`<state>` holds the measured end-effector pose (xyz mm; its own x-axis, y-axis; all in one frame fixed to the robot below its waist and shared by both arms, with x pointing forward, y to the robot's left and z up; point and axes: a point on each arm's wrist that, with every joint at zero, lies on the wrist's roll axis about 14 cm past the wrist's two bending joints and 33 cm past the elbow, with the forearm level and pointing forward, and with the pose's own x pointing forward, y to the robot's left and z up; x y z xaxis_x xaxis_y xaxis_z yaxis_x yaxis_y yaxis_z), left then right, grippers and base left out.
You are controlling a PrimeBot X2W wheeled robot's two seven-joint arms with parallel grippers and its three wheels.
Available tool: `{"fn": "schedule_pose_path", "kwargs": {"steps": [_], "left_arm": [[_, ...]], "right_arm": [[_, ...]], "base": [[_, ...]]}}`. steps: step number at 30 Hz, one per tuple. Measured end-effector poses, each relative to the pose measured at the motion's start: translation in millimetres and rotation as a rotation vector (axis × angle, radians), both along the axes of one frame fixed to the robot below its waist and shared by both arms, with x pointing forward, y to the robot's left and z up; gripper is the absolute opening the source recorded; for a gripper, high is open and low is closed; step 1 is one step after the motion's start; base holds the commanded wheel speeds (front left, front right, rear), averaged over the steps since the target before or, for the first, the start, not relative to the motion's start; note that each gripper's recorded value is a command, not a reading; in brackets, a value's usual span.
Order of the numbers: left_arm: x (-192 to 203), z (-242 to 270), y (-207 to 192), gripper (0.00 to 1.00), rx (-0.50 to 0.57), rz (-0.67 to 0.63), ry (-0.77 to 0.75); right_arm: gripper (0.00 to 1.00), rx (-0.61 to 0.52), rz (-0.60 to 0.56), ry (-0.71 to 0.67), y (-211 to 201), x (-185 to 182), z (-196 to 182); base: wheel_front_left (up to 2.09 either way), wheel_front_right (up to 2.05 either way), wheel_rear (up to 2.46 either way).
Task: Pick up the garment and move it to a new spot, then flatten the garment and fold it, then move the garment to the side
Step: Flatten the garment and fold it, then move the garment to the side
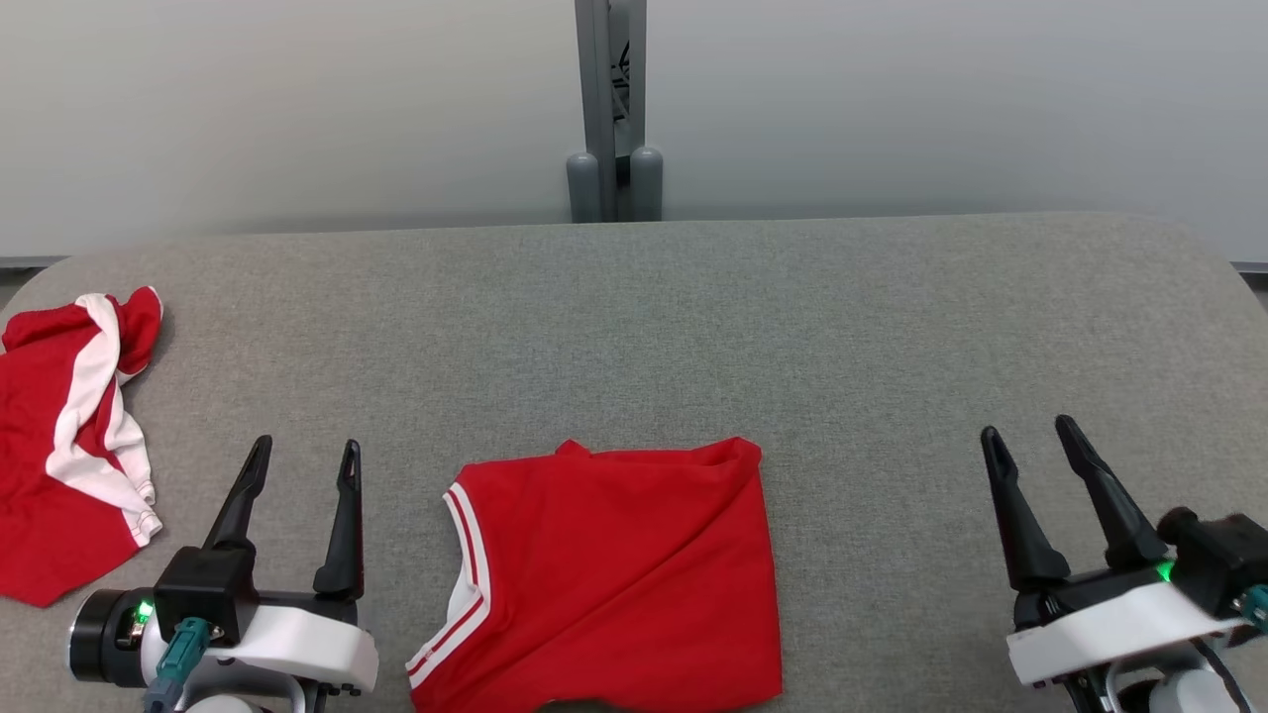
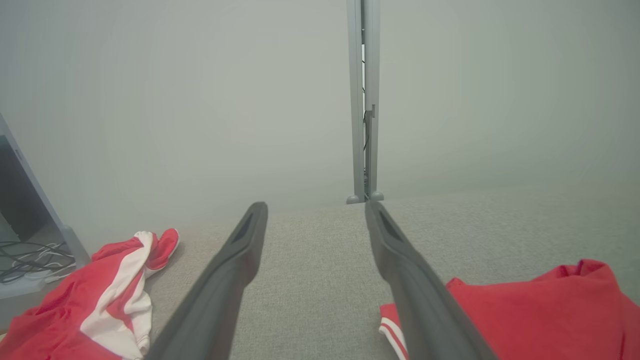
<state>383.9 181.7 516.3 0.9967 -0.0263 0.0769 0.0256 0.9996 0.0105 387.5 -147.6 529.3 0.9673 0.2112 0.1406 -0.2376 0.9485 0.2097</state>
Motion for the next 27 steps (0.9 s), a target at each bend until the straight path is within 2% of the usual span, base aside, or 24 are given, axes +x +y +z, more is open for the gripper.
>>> {"fn": "schedule_pose_path", "kwargs": {"steps": [14,23,27], "left_arm": [[-9,4,-4,1.00,0.012,-0.010,0.007],[-10,5,-9,1.00,0.013,-0.022,0.013],[-11,4,-10,1.00,0.012,-0.023,0.016]], "right_arm": [[1.00,-0.082,-0.153,0.065,-45,-46,-5],[1.00,-0.098,-0.148,0.089,-43,-49,-4],[1.00,-0.074,-0.106,0.175,-31,-47,-22]], "base": [[0.00,0.00,0.00],[0.00,0.00,0.00],[0.00,0.00,0.00]]}}
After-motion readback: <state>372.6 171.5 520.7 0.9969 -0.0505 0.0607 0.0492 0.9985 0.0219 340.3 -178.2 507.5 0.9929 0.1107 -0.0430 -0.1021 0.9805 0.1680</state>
